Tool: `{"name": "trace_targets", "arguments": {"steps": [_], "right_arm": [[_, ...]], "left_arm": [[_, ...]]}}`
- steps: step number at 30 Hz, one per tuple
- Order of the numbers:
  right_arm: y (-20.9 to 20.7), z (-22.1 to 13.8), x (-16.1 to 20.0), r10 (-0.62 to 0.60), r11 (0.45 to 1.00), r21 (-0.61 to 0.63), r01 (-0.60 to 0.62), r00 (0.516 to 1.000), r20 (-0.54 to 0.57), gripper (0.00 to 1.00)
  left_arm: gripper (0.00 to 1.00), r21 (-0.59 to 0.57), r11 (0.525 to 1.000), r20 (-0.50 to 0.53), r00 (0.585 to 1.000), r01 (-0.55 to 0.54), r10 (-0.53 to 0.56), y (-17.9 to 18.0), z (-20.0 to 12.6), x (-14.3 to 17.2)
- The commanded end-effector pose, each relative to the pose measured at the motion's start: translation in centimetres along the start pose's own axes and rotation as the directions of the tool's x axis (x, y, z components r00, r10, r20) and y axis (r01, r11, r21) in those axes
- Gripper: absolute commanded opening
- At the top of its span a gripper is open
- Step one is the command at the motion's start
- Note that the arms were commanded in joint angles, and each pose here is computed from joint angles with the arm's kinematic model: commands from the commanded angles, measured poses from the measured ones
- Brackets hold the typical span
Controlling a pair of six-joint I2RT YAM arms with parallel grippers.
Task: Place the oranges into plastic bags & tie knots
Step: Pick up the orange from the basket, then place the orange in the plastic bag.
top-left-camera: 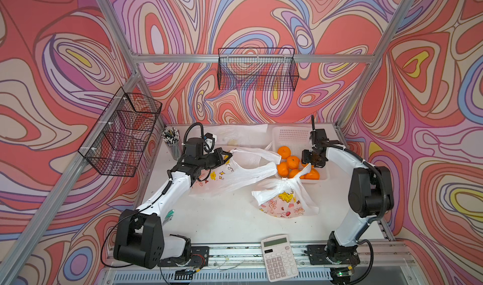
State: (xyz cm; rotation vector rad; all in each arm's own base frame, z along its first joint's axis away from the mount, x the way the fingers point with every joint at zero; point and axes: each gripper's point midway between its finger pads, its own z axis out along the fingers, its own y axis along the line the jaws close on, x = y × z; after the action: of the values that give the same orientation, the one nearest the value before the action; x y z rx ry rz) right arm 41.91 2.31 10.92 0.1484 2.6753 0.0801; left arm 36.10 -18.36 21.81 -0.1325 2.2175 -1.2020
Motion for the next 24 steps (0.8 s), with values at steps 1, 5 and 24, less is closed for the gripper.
{"name": "trace_targets", "arguments": {"steps": [1,5,24], "right_arm": [[3.8,-6.6,-3.7,-0.002,0.978,-0.207,0.04,0.984,0.179,0.52],[9.8,-12.0,-4.7,-0.027,0.911,-0.388,0.141,0.958,0.285,0.52],[33.8,-10.6,5.7,-0.293,0.645,-0.664,0.379,0.925,0.244,0.53]], "left_arm": [[0.0,0.023,0.999,0.026,0.999,-0.025,0.024,-1.3,-0.6,-1.1],[0.0,0.028,0.999,0.031,0.999,-0.019,0.018,-1.3,-0.4,-1.2],[0.0,0.042,0.999,0.05,0.999,-0.009,0.007,-1.7,-0.5,-1.7]]}}
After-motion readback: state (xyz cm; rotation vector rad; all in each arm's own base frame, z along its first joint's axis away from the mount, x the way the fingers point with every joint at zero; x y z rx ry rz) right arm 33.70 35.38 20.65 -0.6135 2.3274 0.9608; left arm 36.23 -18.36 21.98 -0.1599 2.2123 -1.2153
